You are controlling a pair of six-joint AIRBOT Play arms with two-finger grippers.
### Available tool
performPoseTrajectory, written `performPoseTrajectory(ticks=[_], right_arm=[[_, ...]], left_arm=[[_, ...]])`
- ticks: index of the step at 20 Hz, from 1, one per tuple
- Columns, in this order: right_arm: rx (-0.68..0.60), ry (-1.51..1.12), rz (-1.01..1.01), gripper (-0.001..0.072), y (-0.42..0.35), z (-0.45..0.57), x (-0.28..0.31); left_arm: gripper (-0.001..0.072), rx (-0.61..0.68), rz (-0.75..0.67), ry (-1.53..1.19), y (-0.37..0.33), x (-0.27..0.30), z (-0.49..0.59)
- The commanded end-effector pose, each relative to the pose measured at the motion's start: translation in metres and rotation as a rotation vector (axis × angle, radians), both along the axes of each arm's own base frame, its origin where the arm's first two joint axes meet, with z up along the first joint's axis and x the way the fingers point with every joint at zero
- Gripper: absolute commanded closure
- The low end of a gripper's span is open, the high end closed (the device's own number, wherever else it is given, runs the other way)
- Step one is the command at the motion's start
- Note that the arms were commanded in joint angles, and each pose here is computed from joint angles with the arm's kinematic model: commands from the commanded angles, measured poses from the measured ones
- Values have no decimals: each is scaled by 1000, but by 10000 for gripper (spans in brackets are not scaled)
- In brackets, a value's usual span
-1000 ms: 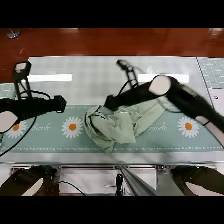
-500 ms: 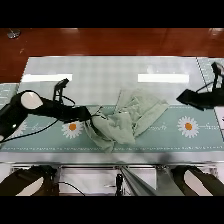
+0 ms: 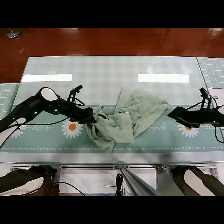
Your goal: Fold the shirts.
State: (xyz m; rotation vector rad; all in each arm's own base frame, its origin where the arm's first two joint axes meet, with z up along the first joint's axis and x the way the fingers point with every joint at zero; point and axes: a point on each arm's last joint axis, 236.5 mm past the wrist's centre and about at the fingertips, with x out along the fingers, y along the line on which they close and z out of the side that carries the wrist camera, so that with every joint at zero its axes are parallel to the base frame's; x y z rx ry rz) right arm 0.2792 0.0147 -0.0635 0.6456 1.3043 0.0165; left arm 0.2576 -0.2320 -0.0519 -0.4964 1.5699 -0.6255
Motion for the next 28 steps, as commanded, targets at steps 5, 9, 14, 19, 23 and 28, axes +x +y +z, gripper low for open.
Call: performPoseTrajectory(ticks=[5, 9, 14, 19, 23, 28], right_arm=[[185, 21, -58, 87, 18, -16, 53], [192, 62, 31, 93, 45, -35, 79], [189, 42, 170, 683, 85, -30, 111], [56, -326, 276, 683, 72, 143, 193], [-140, -897, 303, 683, 64, 402, 192], [-414, -1274, 248, 683, 48, 558, 40]], left_arm=[[685, -35, -26, -79, -7, 22, 20], [685, -35, -25, -80, -7, 23, 20], [685, -40, -22, -95, -7, 28, 25], [685, -190, 158, -468, 9, 121, 169], [686, -260, 377, -1110, 65, 156, 403], [687, 2, 583, -1527, 149, 71, 538]])
